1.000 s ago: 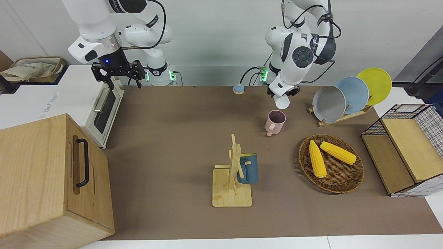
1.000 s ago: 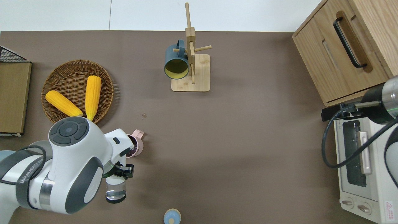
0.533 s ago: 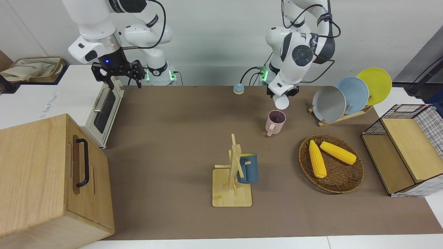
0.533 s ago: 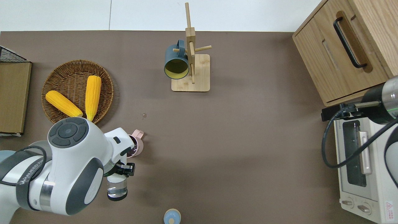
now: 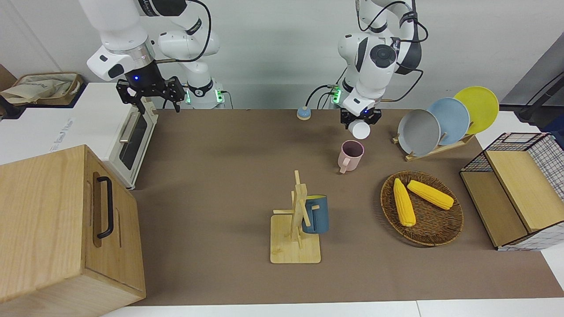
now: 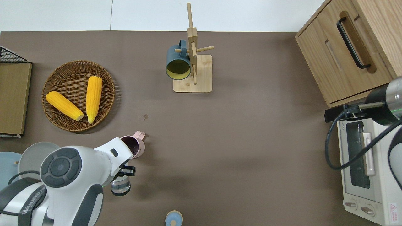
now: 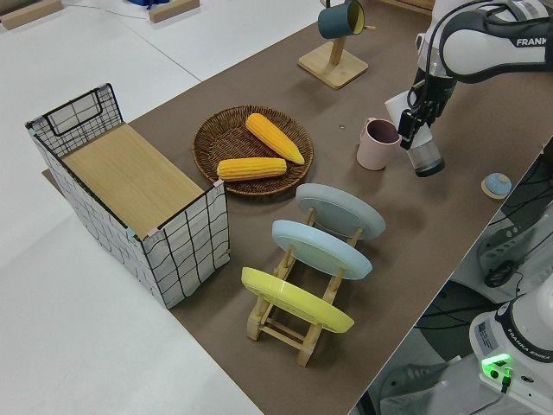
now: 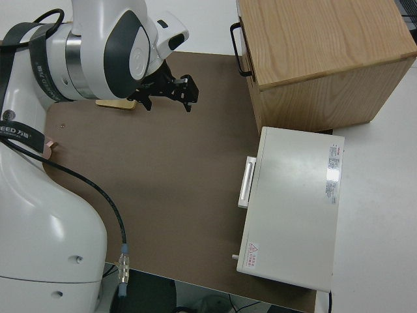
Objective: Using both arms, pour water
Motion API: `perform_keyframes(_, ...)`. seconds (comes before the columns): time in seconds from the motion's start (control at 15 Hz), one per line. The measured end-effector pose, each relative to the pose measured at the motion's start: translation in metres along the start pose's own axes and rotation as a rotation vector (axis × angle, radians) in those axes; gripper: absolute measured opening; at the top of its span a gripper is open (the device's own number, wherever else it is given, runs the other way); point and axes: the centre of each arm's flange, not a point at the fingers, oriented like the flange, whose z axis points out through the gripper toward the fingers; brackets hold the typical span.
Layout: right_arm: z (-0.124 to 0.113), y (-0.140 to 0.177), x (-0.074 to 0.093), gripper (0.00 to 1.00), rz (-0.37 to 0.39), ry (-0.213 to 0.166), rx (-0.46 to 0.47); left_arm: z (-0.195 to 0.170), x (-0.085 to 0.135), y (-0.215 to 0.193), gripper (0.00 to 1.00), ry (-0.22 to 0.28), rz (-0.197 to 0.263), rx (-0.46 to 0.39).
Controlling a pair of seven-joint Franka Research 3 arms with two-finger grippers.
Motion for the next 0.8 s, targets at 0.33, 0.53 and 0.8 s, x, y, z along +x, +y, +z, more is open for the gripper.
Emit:
perform_keyframes(0.33, 0.0, 0.0, 0.0, 1.0, 0.0, 0.0, 0.0, 0.015, -0.027, -0.003, 0.63, 0.084, -0.021, 0.006)
perform_keyframes(0.53, 0.0, 0.0, 0.0, 1.0, 0.0, 0.0, 0.0, 0.004, -0.027, -0.015, 0.63, 0.129, -0.06, 0.003)
perform_keyframes(0.8, 0.0, 0.0, 0.0, 1.0, 0.0, 0.0, 0.0, -0.011, -0.018, -0.047, 0.63, 0.206, -0.139, -0.003)
